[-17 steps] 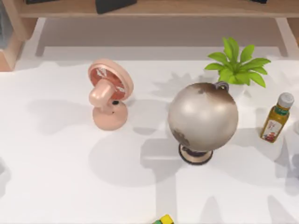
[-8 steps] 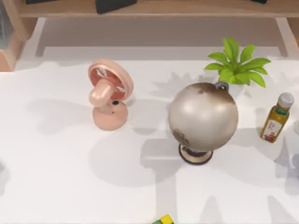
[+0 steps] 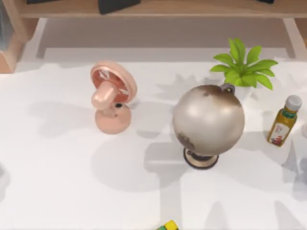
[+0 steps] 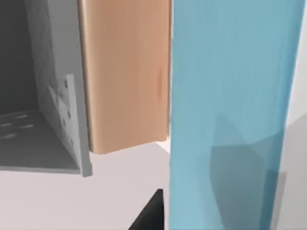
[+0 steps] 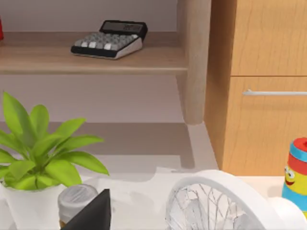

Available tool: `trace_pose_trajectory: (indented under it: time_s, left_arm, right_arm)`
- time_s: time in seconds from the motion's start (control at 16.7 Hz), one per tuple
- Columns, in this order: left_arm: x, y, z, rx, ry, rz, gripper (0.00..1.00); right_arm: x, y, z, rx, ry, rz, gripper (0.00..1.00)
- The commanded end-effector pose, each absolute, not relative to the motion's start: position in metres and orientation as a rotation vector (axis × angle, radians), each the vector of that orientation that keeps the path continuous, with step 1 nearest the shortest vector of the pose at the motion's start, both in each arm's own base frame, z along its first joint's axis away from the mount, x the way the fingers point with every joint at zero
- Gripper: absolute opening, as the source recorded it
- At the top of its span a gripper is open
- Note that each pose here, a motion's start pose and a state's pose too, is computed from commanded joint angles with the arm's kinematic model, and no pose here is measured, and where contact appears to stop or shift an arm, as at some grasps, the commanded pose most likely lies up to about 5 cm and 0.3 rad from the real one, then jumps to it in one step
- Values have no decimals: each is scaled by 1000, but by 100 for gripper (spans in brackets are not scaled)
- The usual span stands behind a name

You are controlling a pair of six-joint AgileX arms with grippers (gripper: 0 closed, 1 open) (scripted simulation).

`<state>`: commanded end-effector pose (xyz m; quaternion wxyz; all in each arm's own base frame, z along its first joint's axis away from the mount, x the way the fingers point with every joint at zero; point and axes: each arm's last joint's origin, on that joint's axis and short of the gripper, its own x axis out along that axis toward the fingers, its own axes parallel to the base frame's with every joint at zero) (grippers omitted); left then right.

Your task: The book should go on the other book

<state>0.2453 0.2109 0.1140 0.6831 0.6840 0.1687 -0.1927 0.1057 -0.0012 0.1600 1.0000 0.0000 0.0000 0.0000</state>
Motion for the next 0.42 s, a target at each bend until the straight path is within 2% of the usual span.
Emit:
trace_pose_trajectory:
  time_s: [0.06, 0.12, 0.42]
  left_arm:
    - [245, 211, 114, 1534, 378, -432, 98]
    - [245, 211, 114, 1534, 378, -432, 100]
    - [245, 211, 114, 1534, 378, -432, 100]
  right_arm:
    - [106, -1, 160, 0, 0, 0, 100]
    - [106, -1, 160, 0, 0, 0, 100]
    - [106, -1, 160, 0, 0, 0, 100]
